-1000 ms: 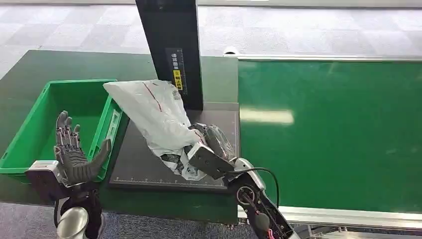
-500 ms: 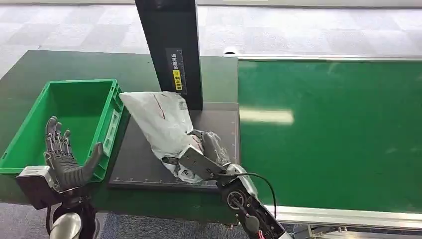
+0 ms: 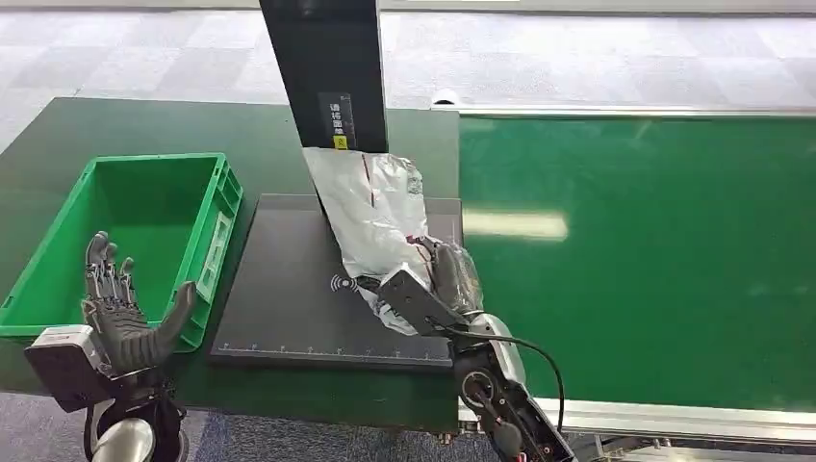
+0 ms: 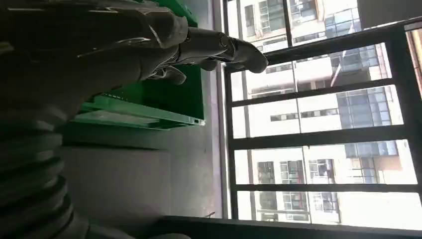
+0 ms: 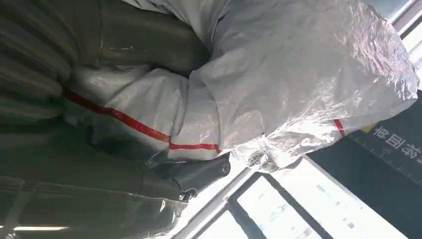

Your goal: Moved the parcel from conveyor to table for the left to box.

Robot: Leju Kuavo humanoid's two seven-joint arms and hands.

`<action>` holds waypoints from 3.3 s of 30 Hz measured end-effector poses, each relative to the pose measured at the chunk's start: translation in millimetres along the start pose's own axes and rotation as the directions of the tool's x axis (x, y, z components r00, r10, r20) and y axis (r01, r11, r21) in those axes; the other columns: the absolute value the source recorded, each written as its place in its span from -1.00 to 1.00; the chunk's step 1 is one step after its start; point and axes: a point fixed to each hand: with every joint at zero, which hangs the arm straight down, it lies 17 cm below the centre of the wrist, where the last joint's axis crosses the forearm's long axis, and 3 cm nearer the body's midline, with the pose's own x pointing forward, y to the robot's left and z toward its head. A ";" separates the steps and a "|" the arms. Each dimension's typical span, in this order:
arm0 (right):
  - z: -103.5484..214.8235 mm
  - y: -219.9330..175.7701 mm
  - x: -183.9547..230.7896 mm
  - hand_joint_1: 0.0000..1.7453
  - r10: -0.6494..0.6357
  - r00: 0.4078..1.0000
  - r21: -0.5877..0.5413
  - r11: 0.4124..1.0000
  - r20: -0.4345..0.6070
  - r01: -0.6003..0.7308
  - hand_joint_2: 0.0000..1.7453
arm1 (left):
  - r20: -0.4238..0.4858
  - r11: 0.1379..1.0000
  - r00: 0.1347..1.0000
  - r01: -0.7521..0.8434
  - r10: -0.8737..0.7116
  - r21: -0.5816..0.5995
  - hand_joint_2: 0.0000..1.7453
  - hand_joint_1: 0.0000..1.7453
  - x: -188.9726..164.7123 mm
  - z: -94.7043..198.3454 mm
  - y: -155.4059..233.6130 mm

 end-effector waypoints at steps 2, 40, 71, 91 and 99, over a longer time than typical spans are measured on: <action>0.2 -0.2 0.5 1.00 -0.001 1.000 -0.001 1.000 0.001 0.001 1.00 | 0.000 1.000 1.000 0.001 -0.001 0.001 1.00 -1.00 -0.1 -0.1 0.5; 30.3 13.6 -19.7 -1.00 -0.425 0.905 0.037 0.904 -0.014 0.425 1.00 | -0.057 0.974 0.995 0.070 -0.084 -0.216 1.00 -1.00 -31.7 30.4 -63.7; 133.5 -191.6 -19.6 -1.00 -0.412 0.835 -0.556 0.623 0.364 0.550 1.00 | 0.455 0.170 0.829 0.525 -0.326 -0.834 1.00 1.00 -118.4 180.5 -326.3; 163.6 -196.6 -54.0 -1.00 -0.415 0.862 -0.657 0.569 0.290 0.495 1.00 | 0.445 0.852 0.883 0.345 -0.151 -0.394 1.00 1.00 42.3 -5.6 -230.3; 172.2 -199.7 -61.0 -1.00 -0.404 0.869 -0.679 0.555 0.284 0.480 1.00 | 0.595 0.926 0.729 0.371 -0.337 0.069 1.00 1.00 138.3 -81.3 -106.3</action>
